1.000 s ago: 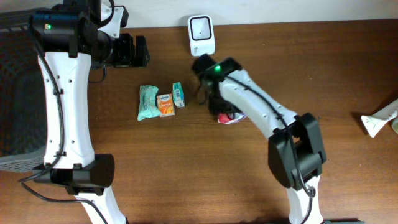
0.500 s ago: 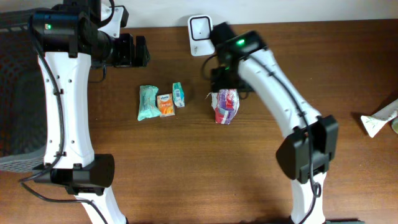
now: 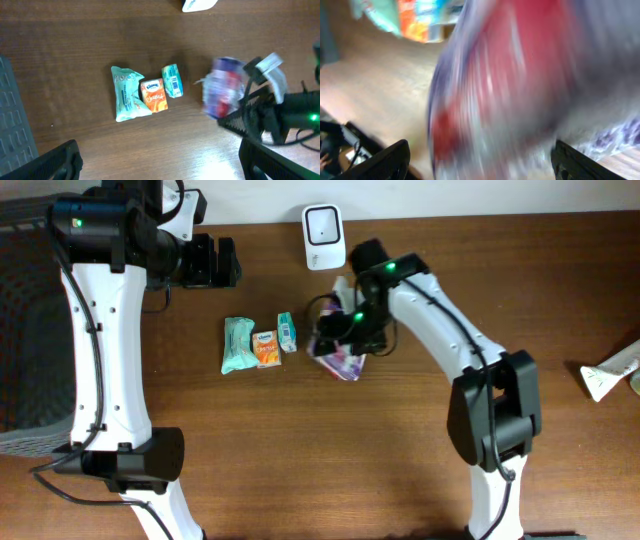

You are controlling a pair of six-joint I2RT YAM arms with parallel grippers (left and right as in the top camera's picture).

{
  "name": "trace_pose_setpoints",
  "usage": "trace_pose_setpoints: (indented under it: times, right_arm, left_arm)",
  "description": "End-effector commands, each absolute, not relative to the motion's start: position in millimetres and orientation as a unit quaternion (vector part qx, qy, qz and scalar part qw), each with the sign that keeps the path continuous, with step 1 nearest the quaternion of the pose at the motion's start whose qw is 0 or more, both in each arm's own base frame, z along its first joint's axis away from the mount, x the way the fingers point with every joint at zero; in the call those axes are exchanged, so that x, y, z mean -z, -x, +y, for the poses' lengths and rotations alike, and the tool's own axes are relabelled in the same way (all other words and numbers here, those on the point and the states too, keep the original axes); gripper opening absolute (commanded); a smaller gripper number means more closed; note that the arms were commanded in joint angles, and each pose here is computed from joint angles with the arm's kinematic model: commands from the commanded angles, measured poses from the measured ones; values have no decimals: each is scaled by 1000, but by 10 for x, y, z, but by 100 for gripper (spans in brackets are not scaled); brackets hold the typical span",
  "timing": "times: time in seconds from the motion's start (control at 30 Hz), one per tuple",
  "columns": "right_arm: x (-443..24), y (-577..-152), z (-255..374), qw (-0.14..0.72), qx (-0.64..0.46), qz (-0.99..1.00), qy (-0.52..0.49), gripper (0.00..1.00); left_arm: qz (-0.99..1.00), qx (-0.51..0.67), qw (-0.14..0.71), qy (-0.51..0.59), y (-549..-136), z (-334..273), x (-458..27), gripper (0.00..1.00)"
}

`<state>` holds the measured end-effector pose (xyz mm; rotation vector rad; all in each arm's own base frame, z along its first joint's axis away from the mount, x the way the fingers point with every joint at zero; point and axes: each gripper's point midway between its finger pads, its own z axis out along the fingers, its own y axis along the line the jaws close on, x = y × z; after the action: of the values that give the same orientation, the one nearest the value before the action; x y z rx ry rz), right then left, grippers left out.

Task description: Scan the item barcode

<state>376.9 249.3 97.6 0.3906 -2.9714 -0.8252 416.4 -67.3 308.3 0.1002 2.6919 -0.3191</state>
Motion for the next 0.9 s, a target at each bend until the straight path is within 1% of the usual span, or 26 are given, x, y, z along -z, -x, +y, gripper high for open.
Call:
trace_pose_setpoints:
  times: [0.0, 0.1, 0.2, 0.3, 0.33, 0.37, 0.5, 0.53, 0.6, 0.63, 0.67, 0.7, 0.73, 0.8, 0.87]
  right_arm:
    - [-1285, -3824, 2727, -13, 287, -947, -146, 89]
    - [-1206, -3992, 2395, -30, 210, -973, -95, 93]
    - [-1167, -4065, 2086, -24, 187, -980, -64, 94]
    - [-1107, -4132, 1792, -17, 181, -983, -31, 95]
    - [-1064, -4121, 1731, -11, 179, -984, -23, 99]
    - [-983, -4070, 1677, 3, 178, -984, -15, 99]
    - [-801, -3834, 1900, 53, 245, -968, -14, 100]
    - [-733, -3744, 1994, 67, 262, -963, -16, 96]
    - [-574, -3637, 2154, 81, 273, -959, -6, 79]
    - [-527, -3622, 2222, 82, 273, -959, 4, 75]
    - [-484, -3616, 2322, 79, 273, -958, 15, 68]
    - [-469, -3637, 2396, 73, 271, -959, 26, 64]
    - [-462, -3664, 2435, 67, 268, -960, 34, 64]
    - [-425, -3757, 2439, 48, 250, -965, 62, 60]
    - [-398, -3827, 2414, 29, 235, -969, 65, 59]
  left_arm:
    - [970, 114, 210, -31, -4181, -647, -3059, 99]
    - [970, 115, 210, -31, -4180, -647, -3059, 99]
    - [970, 115, 210, -31, -4181, -647, -3059, 99]
    - [970, 114, 210, -31, -4181, -647, -3059, 99]
    - [970, 114, 211, -31, -4181, -647, -3061, 99]
    - [970, 114, 211, -31, -4181, -647, -3061, 99]
    - [970, 114, 211, -31, -4181, -647, -3061, 99]
    - [970, 114, 210, -31, -4181, -647, -3059, 99]
    - [970, 114, 210, -31, -4181, -647, -3059, 99]
    - [970, 114, 210, -31, -4181, -647, -3059, 99]
    - [970, 115, 211, -31, -4180, -647, -3061, 99]
    - [970, 115, 210, -31, -4181, -647, -3059, 99]
    - [970, 114, 211, -31, -4181, -647, -3061, 99]
    - [970, 115, 211, -31, -4180, -647, -3061, 99]
    - [970, 115, 211, -31, -4181, -647, -3061, 99]
